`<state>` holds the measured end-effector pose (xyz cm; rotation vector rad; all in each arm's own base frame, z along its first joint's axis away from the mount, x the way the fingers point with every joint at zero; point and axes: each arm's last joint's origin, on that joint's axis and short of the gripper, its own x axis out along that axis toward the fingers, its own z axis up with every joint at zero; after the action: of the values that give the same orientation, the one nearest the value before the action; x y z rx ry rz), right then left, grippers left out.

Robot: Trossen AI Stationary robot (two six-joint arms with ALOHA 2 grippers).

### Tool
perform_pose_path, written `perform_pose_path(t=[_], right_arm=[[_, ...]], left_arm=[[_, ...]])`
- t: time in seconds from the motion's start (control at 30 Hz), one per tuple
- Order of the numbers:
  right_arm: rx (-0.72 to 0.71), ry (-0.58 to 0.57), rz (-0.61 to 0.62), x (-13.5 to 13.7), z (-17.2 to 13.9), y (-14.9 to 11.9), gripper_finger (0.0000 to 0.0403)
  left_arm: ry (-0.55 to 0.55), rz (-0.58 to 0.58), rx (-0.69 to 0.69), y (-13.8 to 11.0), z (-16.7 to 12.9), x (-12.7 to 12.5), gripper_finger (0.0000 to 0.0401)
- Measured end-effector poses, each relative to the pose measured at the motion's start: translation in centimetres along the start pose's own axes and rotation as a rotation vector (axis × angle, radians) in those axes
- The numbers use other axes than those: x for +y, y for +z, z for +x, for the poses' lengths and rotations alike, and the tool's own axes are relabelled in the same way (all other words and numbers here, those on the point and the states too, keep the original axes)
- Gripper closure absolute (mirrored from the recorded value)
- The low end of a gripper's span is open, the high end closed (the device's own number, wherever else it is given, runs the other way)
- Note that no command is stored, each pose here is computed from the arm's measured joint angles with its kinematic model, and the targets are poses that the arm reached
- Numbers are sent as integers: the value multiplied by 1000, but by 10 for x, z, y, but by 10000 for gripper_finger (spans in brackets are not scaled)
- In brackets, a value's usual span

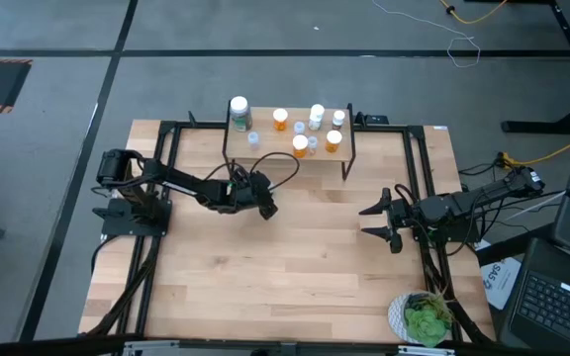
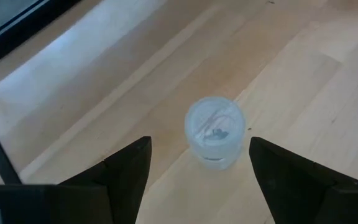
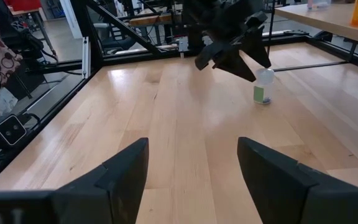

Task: Pick and place medicine bottles onto shelf by color
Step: Put the pill bottle on the shelf

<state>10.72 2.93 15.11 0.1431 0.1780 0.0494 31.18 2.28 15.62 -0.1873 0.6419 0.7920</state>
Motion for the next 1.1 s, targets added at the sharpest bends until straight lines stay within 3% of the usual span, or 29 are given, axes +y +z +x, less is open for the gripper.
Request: perform_pose_path(t=[1.1], right_arm=[[0,0,1,0,0,0,155]], left_arm=[[-94,-74,15,11,12,10,137]])
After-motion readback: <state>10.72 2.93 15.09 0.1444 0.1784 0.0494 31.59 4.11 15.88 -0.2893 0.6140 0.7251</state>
